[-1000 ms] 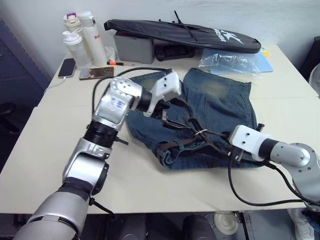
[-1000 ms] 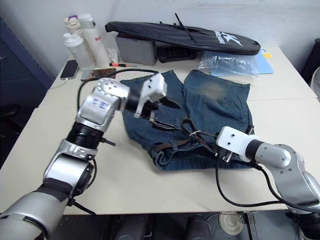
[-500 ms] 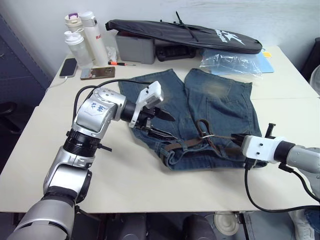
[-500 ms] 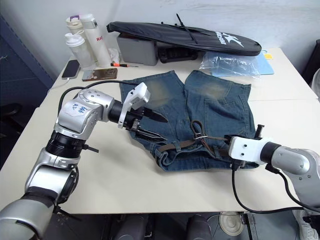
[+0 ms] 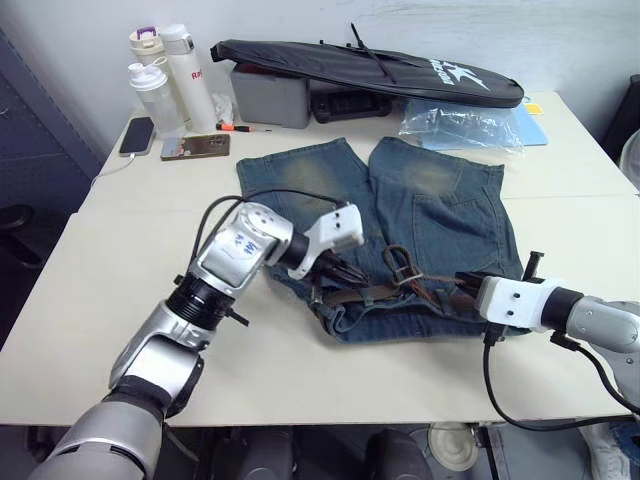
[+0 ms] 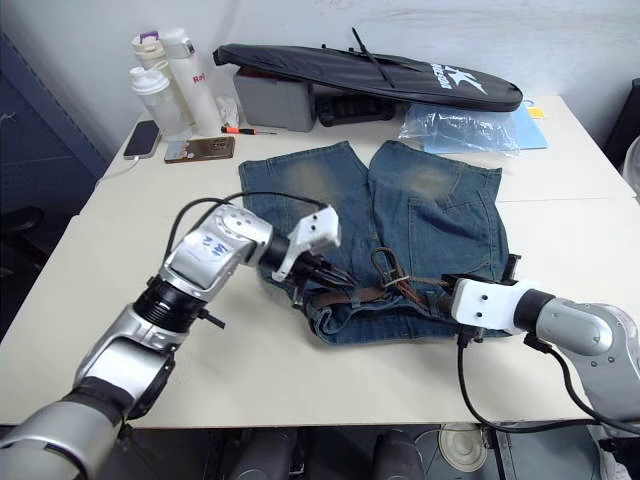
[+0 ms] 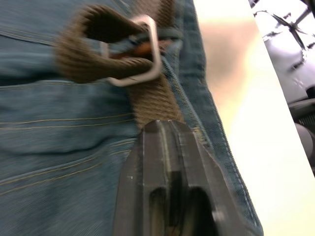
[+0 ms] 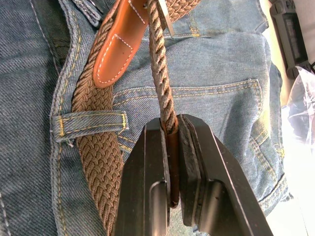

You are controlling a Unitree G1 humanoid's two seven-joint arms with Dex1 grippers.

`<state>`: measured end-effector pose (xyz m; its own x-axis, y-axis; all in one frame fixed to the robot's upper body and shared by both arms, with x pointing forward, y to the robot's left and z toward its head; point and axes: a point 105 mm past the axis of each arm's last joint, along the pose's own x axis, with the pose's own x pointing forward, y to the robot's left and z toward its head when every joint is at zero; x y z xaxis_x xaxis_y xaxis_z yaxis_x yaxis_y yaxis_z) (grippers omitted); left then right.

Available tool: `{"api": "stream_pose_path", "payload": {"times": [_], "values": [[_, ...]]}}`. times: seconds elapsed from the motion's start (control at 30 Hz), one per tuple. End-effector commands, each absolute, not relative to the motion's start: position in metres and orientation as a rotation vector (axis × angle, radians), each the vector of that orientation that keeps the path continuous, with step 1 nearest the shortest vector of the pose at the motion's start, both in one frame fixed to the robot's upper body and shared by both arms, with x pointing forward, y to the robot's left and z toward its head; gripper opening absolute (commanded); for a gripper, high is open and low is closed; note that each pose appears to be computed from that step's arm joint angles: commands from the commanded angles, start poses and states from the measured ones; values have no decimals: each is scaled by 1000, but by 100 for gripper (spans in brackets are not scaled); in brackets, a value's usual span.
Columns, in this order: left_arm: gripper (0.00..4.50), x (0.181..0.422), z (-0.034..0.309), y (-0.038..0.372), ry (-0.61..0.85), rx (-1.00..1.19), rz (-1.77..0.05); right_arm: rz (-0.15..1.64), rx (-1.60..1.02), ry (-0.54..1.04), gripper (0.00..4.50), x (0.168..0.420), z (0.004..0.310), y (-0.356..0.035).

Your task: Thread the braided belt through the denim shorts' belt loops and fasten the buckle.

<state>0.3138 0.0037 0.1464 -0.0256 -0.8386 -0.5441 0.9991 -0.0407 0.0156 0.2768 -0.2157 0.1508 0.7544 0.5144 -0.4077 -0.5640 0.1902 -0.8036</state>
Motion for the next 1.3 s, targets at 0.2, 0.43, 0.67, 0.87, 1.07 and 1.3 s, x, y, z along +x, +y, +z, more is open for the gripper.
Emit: {"api": "stream_pose_path", "payload": {"times": [0.2, 0.43, 0.67, 0.87, 1.07, 1.3], "values": [[1, 317, 86, 10, 468, 818, -1505, 723, -1208, -18, 0, 271, 169, -211], [1, 308, 86, 7, 481, 729, -1555, 699, -1277, 47, 0, 263, 154, -232], [1, 312, 82, 33, 531, 780, -1541, 689, -1350, 128, 0, 254, 136, -270], [1, 309, 79, 41, 558, 785, -1541, 648, -1406, 149, 0, 255, 132, -296], [1, 304, 76, 46, 579, 782, -1549, 600, -1482, 158, 0, 260, 137, -317], [1, 301, 74, 56, 608, 796, -1543, 586, -1534, 161, 0, 261, 140, -330]]}}
